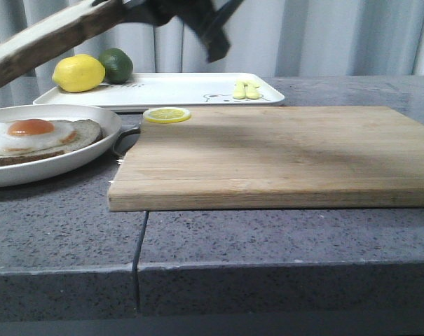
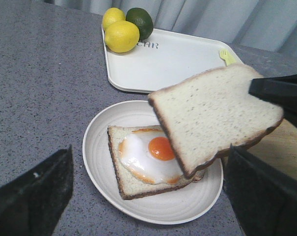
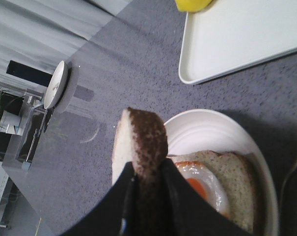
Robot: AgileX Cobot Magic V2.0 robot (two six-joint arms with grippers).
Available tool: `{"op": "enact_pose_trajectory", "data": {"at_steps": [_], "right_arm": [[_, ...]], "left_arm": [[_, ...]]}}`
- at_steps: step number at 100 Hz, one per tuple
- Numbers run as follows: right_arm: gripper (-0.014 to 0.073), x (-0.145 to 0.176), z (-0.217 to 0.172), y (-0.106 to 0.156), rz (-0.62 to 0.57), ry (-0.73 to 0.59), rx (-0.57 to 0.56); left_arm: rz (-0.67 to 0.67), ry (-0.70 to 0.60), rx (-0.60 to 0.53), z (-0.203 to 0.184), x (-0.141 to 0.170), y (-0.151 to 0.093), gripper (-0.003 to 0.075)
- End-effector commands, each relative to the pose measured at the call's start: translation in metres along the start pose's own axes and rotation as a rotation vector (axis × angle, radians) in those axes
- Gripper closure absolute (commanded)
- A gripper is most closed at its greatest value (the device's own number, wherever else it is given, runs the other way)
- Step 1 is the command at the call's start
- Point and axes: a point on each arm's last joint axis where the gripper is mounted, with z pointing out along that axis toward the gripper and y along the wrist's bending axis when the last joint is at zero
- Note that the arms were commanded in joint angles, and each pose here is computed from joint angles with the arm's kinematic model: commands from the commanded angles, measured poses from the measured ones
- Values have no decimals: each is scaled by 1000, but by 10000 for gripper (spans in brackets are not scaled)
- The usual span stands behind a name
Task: Place bread and move sandwich to tray
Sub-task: 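Lift the bread slice with the right gripper toward the egg plate, then lay the bread slice on the egg toast and open the right gripper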
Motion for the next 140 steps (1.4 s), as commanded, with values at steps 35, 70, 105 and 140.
{"op": "enact_pose_trajectory", "data": {"at_steps": [35,70,105,140], "right_arm": [[703,12,21,14,36,45,-57],[701,10,23,9,38,21,-21],[485,17,32,2,42,58,-22],[198,16,33,-1,42,47,-2]], "left_arm": [[-19,-84,17,-3,-15,-4,134],[-19,-84,17,-3,-15,-4,134],[-19,-84,17,-3,-15,-4,134],[-19,-84,17,-3,-15,-4,134]]}}
